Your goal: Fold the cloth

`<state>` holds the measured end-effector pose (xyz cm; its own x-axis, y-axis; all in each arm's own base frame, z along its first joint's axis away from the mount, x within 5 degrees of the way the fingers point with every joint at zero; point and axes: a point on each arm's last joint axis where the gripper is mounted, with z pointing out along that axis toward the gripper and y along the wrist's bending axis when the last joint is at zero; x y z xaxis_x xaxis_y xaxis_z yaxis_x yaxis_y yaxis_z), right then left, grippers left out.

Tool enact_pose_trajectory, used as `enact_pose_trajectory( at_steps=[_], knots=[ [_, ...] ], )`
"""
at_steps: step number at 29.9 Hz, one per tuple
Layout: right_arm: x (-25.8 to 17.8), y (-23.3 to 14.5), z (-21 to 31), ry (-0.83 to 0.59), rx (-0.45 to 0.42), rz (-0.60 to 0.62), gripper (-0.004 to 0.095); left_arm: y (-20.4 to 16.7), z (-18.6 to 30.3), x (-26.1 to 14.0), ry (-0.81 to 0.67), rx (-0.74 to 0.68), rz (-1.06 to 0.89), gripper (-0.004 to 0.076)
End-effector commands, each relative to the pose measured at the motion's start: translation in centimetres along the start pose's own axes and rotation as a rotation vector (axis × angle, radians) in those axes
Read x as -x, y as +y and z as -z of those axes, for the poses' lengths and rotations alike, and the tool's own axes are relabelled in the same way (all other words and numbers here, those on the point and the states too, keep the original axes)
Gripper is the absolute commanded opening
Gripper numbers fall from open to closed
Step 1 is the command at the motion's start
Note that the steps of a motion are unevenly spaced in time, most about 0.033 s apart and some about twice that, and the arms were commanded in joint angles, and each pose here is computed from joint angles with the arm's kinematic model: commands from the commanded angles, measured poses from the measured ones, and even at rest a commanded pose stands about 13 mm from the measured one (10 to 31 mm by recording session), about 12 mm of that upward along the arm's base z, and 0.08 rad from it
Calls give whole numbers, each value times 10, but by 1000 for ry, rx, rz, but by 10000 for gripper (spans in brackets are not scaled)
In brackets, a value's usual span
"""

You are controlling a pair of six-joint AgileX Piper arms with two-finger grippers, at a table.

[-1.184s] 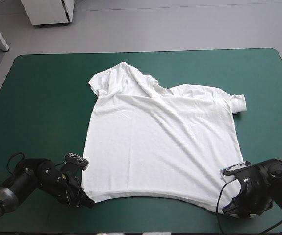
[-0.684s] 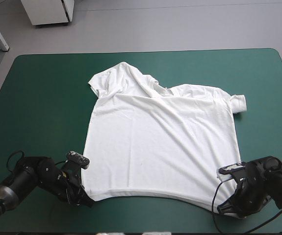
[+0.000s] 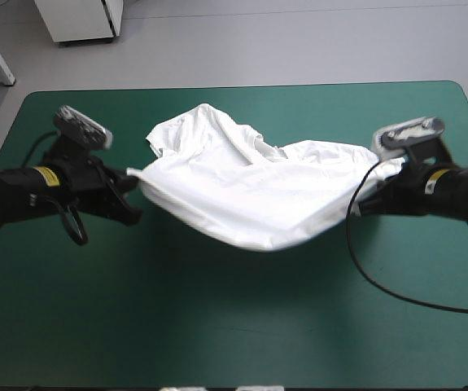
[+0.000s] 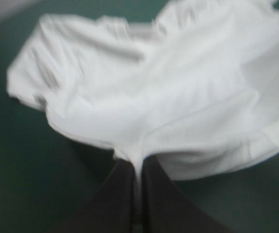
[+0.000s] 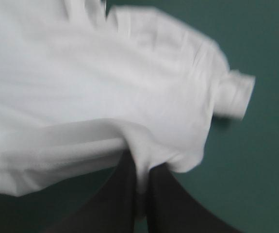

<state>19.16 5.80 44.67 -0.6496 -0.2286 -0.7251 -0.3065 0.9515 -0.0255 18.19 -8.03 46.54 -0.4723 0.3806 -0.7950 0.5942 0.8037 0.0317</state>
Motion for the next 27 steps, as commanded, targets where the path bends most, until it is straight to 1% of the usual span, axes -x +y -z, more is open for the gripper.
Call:
enact_pose_trajectory(
  at_steps=[1,3,6,8,9,12,17,21,27],
  knots=[
    [44,-7,57,-310,-69,20,-17,-3,53,50,-326,59,-30,-9],
    [66,-9,86,-456,-94,32,-17,-3,75,73,-450,90,-65,-9],
    [98,-14,123,-671,-160,54,-17,1,100,103,-628,166,-113,-9],
    [112,-15,141,-779,-183,58,-17,4,113,120,-736,213,-139,-9],
    [121,-16,154,-855,-192,56,-17,5,120,128,-794,237,-150,-9],
    [136,-16,182,-1031,-203,49,-17,6,140,148,-958,287,-187,-9],
    [141,-15,223,-1294,-215,42,-17,1,173,159,-1154,346,-231,-9],
    [136,-14,241,-1391,-215,44,-17,-6,199,155,-1253,388,-277,-9],
    [135,-14,248,-1437,-218,46,-17,-10,215,151,-1319,400,-281,-9]
  ],
)
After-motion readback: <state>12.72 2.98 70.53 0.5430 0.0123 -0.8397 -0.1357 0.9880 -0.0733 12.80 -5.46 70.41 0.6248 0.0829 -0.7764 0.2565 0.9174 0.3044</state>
